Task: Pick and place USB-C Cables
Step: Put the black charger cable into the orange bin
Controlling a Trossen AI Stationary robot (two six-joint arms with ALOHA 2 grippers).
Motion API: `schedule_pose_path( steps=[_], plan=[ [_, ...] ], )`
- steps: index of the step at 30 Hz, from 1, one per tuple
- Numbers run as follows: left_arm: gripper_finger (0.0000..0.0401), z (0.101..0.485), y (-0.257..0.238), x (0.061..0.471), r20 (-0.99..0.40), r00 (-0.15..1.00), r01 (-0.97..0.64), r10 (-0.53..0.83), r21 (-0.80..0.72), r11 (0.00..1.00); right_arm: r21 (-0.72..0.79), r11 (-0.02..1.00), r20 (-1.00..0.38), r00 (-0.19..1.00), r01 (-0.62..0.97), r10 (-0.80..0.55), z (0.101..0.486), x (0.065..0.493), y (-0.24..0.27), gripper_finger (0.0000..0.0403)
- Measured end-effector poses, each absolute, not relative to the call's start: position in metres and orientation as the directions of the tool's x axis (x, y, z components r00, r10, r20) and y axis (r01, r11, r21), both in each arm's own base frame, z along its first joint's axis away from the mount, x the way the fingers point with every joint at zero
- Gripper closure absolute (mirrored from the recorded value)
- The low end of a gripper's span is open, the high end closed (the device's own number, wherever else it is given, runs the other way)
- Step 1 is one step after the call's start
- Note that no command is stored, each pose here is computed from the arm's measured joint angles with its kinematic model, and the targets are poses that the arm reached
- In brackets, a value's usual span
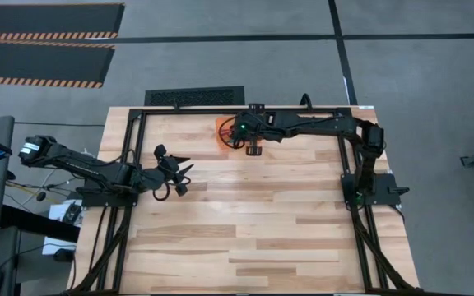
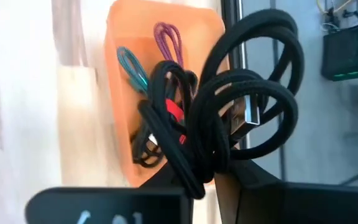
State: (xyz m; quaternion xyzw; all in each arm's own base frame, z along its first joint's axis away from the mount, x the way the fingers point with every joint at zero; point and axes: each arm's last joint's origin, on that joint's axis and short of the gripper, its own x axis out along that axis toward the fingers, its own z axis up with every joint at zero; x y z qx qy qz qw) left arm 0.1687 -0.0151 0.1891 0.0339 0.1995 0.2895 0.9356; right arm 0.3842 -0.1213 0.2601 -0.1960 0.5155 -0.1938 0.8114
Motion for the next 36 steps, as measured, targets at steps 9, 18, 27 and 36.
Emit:
schedule_pose_path(
  steps=[9, 18, 27, 36],
  plan=[
    [0.0292, 0.189, -0.015, 0.169, -0.354, 0.753, -0.529, 0.555, 0.178, 0.83, -0.498, 0.856, -0.762, 0.399, 0.142, -0.51, 0.26, 0.384, -0.121, 0.0252],
    [0.0292, 0.189, -0.015, 0.169, -0.354, 0.753, -0.529, 0.555, 0.178, 0.83, -0.508, 0.818, -0.72, 0.387, 0.272, -0.576, 0.263, 0.386, -0.124, 0.0142],
    [0.0292, 0.189, -0.015, 0.169, -0.354, 0.752, -0.528, 0.556, 0.181, 0.83, -0.372, 0.86, -0.772, 0.398, 0.349, -0.495, 0.258, 0.383, -0.121, 0.0146],
    [0.0292, 0.189, -0.015, 0.169, -0.353, 0.753, -0.532, 0.555, 0.17, 0.829, -0.203, 0.944, -0.8, 0.511, 0.262, -0.314, 0.227, 0.386, -0.112, 0.0194]
  ],
)
